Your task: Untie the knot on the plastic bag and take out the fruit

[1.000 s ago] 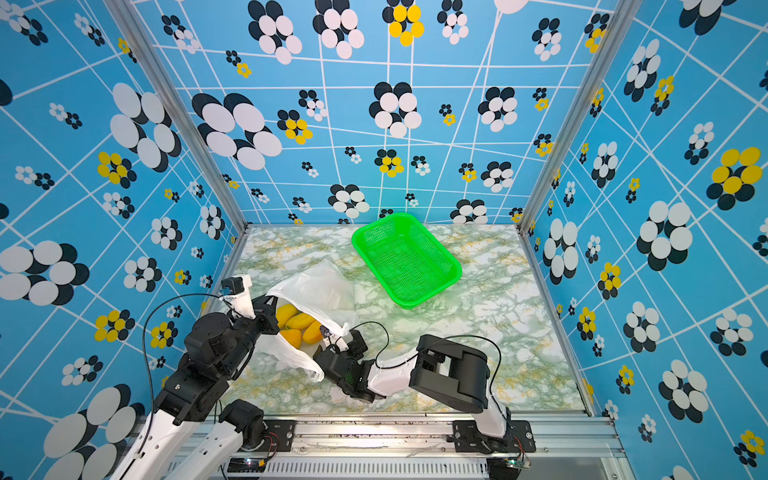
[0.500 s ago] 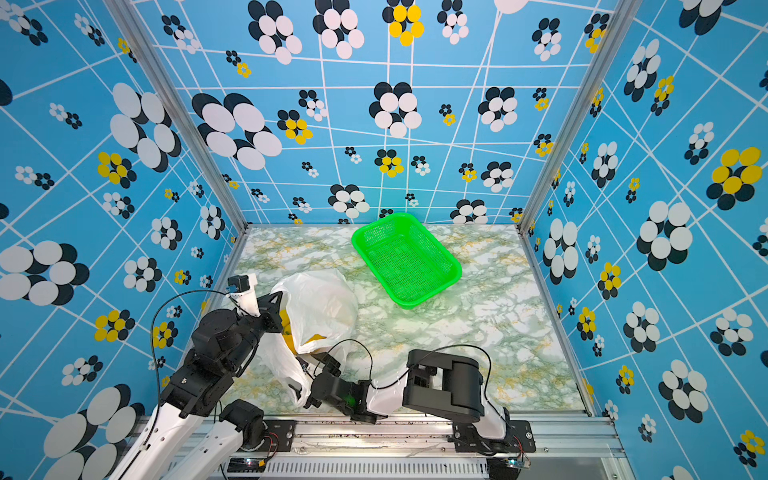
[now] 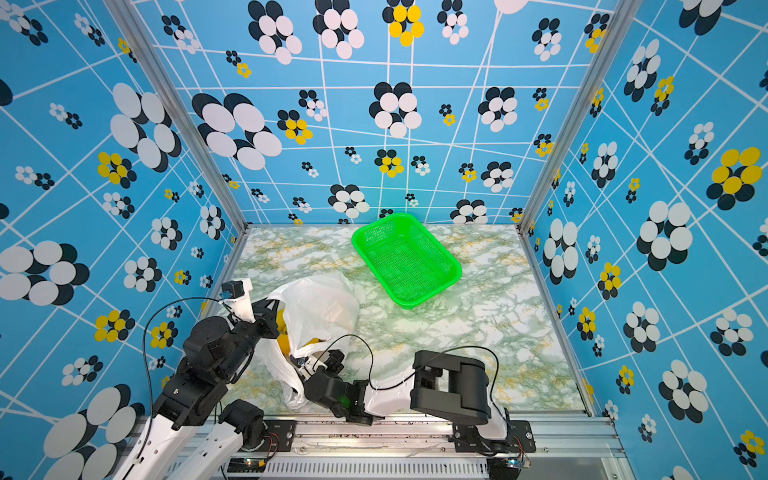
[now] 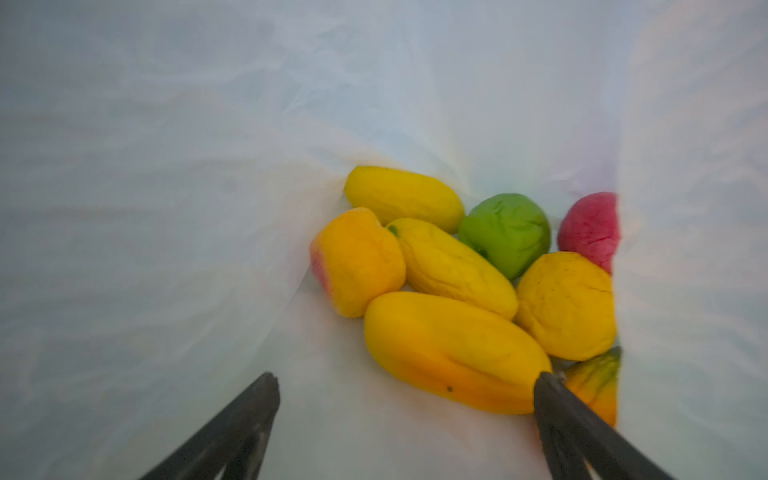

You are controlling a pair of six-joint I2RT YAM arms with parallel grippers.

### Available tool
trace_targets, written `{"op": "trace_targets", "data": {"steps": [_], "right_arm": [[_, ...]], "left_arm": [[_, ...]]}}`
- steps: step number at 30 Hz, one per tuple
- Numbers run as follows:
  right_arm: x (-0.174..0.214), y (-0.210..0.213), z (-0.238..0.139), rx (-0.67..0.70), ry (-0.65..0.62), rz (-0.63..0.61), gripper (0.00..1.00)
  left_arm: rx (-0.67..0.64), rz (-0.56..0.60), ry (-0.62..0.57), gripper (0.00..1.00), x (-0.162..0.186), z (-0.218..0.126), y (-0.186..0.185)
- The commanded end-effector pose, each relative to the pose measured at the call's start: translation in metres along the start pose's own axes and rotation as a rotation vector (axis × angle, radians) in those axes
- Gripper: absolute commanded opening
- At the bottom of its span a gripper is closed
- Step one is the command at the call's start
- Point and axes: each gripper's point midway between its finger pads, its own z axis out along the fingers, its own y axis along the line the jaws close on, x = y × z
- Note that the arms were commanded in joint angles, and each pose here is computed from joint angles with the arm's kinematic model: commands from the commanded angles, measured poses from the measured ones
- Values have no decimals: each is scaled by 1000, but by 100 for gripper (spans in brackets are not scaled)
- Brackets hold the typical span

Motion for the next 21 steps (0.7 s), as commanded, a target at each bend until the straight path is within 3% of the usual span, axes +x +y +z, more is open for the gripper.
{"op": "trace_targets", "data": {"steps": [1, 14, 18, 21], "right_arm": [[-21, -49, -13, 205, -75, 78, 97], [-20, -137, -65, 624, -177, 241, 98], [-21, -154, -73, 741, -158, 235, 99], [-16, -153, -68, 747, -149, 220, 99]], "left_arm": [[22, -17, 28, 0, 10, -3, -2], [46, -17, 22, 0, 9, -3, -7], [49, -13, 17, 0, 9, -3, -7], [75, -17, 10, 0, 8, -4, -11]]}}
